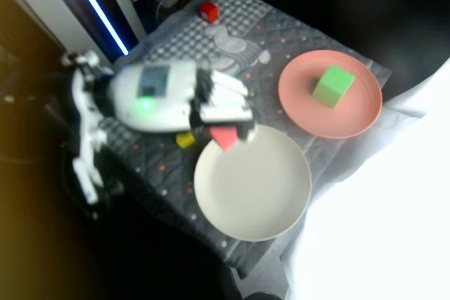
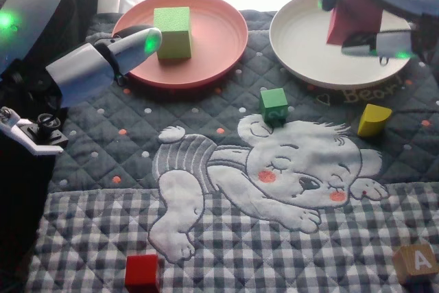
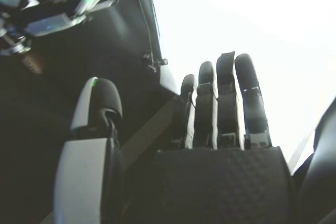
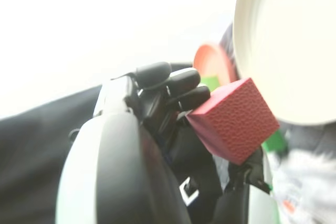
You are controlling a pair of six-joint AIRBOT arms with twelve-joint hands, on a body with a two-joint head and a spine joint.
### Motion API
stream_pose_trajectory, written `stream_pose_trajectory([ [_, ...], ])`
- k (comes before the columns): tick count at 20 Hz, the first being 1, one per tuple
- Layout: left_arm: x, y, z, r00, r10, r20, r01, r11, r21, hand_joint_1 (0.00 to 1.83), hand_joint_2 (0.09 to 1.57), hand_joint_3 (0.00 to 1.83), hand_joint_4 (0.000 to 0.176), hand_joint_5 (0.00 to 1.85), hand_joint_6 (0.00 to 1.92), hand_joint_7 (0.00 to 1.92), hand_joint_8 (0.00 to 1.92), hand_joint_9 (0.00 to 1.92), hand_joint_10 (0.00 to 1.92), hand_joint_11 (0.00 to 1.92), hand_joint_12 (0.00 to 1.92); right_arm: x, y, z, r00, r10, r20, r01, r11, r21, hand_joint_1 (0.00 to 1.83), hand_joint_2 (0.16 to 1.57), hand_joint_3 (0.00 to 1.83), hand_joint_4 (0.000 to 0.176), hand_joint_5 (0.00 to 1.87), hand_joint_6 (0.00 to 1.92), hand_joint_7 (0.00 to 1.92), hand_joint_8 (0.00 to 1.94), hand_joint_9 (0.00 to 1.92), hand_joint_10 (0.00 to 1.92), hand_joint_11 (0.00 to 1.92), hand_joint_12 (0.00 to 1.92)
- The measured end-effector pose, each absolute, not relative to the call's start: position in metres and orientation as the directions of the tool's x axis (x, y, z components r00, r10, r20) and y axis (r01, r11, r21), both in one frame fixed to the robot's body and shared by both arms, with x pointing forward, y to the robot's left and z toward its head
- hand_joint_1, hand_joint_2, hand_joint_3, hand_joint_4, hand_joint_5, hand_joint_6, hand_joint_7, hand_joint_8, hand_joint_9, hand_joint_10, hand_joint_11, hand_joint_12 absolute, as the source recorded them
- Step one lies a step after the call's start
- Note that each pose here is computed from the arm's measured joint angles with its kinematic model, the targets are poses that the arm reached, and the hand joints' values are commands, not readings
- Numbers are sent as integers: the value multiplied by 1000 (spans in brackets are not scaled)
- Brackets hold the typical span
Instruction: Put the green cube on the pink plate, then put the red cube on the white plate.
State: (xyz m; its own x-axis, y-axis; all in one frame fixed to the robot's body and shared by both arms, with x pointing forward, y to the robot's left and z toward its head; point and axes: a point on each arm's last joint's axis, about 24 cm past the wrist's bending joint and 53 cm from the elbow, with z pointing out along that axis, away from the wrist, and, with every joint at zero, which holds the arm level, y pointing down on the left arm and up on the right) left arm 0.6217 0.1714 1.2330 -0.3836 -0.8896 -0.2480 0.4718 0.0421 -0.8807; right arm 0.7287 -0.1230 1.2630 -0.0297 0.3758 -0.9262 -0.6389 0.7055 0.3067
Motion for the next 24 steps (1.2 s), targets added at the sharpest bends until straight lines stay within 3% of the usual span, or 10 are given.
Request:
stream_pose_trajectory([
  [1,621,170,1233,-387,-887,-252,475,42,-879,455,1198,0,37,174,3,303,7,295,102,0,1599,737,-128,1265,-28,370,-929,-621,722,306,1215,1205,0,0,900,1273,721,1265,417,1110,0,1650],
  [2,620,170,1234,-389,-886,-253,479,40,-877,457,1190,0,11,162,0,295,3,296,100,0,1607,743,-132,1267,-25,368,-929,-608,732,306,1215,1192,0,0,911,1256,760,1208,540,1072,60,1705],
  [5,618,169,1237,-390,-886,-250,487,32,-873,472,1185,0,0,163,4,297,3,287,90,0,1528,760,-133,1260,-44,352,-935,-576,756,312,1197,1206,1,0,877,1279,739,1266,544,1068,45,1790],
  [6,618,169,1237,-390,-886,-250,487,32,-873,453,1186,0,0,177,9,316,10,305,96,0,1527,765,-130,1255,-61,343,-937,-564,763,316,1188,1205,0,0,873,1235,750,1306,604,1147,224,1772],
  [11,617,171,1240,-382,-891,-245,497,25,-867,481,1170,0,0,198,2,311,0,321,83,0,1530,777,-128,1235,-116,322,-940,-527,782,333,1319,1253,1,0,832,1228,638,1455,553,1632,256,1748],
  [13,616,170,1241,-384,-890,-247,502,23,-865,498,1172,0,0,200,1,299,0,319,78,0,1511,778,-128,1229,-132,322,-937,-520,782,343,1216,1212,0,0,856,1283,750,1272,544,1211,215,1575],
  [14,616,170,1241,-384,-890,-247,502,23,-865,491,1168,0,0,201,1,308,5,321,77,0,1502,779,-128,1225,-140,320,-937,-516,784,345,1146,1130,0,0,631,861,639,708,454,798,94,1416],
  [16,617,171,1241,-382,-891,-245,501,23,-865,482,1165,0,0,206,2,323,8,328,75,0,1532,778,-127,1220,-153,315,-937,-511,786,348,1080,1037,0,0,469,316,520,120,336,257,3,1209],
  [19,617,171,1241,-382,-891,-245,501,23,-865,512,1172,0,0,222,6,311,2,326,64,0,1530,778,-127,1220,-153,317,-936,-512,784,350,927,974,0,0,319,50,349,6,231,35,0,514],
  [24,614,172,1241,-380,-894,-238,503,16,-864,511,1172,0,0,232,3,324,5,340,49,0,1520,773,-123,1221,-167,329,-929,-518,773,367,883,930,0,0,292,11,317,3,238,14,0,584],
])
